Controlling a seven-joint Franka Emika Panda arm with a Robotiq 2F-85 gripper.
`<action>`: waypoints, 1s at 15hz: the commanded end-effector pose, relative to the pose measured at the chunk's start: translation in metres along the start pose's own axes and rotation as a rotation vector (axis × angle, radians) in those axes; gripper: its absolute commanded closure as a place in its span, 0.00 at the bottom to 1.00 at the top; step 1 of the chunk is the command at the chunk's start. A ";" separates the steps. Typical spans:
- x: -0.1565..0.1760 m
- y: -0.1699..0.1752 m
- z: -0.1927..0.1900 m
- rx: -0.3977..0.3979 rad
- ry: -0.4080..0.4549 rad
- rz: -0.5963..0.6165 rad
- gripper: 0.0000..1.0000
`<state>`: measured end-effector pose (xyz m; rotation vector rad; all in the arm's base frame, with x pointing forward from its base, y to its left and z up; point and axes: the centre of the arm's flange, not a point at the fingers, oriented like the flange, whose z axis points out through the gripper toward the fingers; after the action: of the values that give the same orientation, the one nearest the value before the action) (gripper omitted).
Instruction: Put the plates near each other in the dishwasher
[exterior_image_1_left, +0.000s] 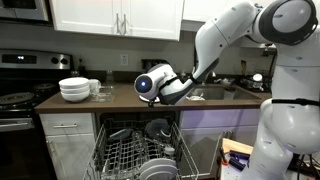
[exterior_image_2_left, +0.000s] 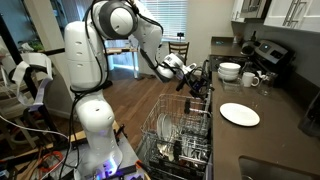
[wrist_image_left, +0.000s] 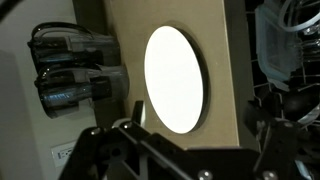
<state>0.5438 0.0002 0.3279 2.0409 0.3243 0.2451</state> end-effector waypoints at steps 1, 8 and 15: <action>0.027 0.003 0.025 -0.041 -0.011 -0.003 0.00; 0.048 -0.001 0.064 -0.033 -0.051 0.016 0.00; 0.054 -0.003 0.086 -0.037 -0.079 0.021 0.40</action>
<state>0.6098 -0.0468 0.2886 2.0272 0.2476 0.1894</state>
